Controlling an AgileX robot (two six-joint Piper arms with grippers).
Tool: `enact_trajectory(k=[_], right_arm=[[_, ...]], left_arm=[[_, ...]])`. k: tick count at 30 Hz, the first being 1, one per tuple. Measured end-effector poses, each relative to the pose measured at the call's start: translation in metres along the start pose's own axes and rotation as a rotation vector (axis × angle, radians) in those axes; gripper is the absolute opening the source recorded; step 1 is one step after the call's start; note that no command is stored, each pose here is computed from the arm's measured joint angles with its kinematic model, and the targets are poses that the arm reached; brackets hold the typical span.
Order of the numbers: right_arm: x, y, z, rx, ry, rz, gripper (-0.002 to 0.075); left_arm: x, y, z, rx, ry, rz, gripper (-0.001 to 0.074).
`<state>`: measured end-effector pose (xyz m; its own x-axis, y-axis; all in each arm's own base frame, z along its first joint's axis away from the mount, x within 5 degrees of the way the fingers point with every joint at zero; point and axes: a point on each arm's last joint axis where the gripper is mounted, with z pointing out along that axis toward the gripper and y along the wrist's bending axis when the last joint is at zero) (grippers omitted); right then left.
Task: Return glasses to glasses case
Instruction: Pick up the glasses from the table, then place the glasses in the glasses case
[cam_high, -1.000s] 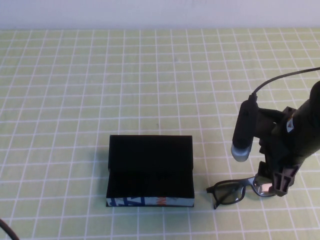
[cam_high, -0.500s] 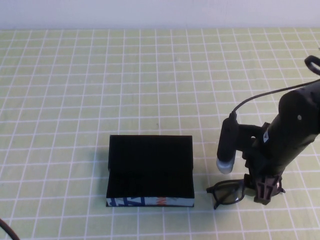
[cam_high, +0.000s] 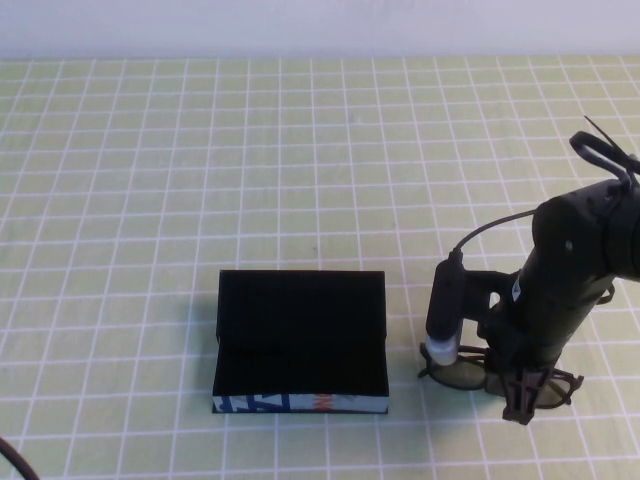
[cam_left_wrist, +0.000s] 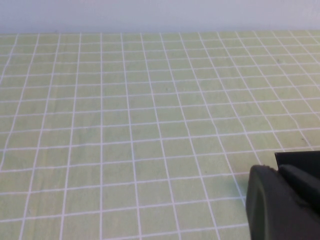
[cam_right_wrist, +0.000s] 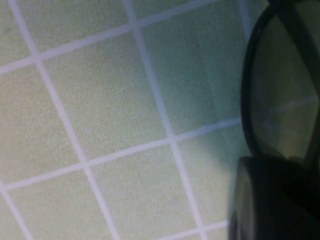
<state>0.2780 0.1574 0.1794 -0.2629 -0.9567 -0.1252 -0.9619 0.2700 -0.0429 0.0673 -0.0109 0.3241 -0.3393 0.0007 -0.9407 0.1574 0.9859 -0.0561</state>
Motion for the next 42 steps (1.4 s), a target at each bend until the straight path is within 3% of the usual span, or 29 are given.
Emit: enact_trajectory(k=[6,12,17,22,32,42], right_arm=[[0.001,0.001,-0.006,0.0,-0.001,-0.016,0.0069],[-0.011,-0.003,-0.055,0.068,-0.102,-0.021,0.0069],[-0.036,-0.003,-0.098,0.032,-0.278,0.013,0.0069],[-0.071,0.012,-0.117,0.005,-0.351,-0.068,0.0069],[-0.139,0.049,-0.093,-0.079,-0.334,-0.25,0.0069],[-0.166,0.044,-0.051,-0.102,-0.21,-0.269,0.0069]], left_arm=[[0.0,0.0,0.0,0.0,0.0,0.0,-0.0003],[0.0,0.0,0.0,0.0,0.0,0.0,-0.0003],[0.0,0.0,0.0,0.0,0.0,0.0,-0.0003],[0.0,0.0,0.0,0.0,0.0,0.0,-0.0003],[0.0,0.0,0.0,0.0,-0.002,0.0,-0.0003],[0.0,0.0,0.0,0.0,-0.002,0.0,-0.0003]])
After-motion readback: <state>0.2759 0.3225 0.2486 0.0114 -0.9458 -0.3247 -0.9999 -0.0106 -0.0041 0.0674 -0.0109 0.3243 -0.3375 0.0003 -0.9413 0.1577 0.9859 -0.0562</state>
